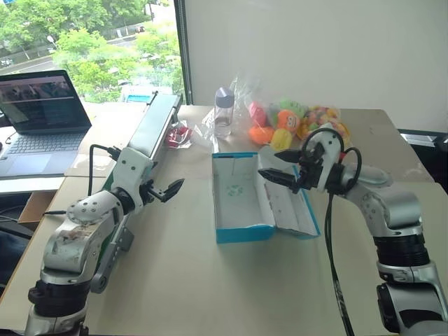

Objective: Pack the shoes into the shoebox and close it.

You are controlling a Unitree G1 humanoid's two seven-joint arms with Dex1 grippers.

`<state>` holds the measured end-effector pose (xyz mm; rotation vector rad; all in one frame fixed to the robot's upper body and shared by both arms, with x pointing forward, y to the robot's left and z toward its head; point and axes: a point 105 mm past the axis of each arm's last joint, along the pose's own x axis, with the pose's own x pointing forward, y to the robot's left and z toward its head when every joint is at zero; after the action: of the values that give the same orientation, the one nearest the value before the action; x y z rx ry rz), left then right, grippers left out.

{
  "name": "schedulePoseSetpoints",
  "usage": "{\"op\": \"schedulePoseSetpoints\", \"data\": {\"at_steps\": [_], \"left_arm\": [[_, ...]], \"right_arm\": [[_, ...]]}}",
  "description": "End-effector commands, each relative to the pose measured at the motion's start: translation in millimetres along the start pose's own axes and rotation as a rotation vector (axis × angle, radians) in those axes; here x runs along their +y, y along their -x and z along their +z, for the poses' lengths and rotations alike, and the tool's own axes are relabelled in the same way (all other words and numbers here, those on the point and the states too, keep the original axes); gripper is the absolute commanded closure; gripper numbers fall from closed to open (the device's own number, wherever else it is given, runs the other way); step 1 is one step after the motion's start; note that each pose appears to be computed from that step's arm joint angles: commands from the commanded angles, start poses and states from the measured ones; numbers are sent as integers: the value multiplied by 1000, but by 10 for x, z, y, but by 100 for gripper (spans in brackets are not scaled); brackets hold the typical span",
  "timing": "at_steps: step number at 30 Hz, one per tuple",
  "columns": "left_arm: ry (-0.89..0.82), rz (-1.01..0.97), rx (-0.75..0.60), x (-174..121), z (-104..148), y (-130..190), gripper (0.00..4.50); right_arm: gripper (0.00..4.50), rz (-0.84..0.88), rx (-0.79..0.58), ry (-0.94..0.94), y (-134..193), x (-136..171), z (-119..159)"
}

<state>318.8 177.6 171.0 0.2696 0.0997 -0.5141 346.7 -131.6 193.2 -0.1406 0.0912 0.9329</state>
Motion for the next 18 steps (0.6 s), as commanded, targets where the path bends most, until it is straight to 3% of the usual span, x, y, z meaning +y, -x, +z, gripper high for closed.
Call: {"op": "schedulePoseSetpoints", "data": {"at_steps": [1,10,13,18], "left_arm": [[12,-12,-40,-30,90,30,0],[32,395,-69,598,83,88,0],[11,426,-68,614,82,81,0],[15,296,-114,401,185,-10,0]], "right_arm": [[5,2,-32,21,37,14,118],[5,-219,-129,139,-88,-266,315],[5,-233,-140,173,-134,-280,302],[5,-64,-127,59,-165,-117,271]]}}
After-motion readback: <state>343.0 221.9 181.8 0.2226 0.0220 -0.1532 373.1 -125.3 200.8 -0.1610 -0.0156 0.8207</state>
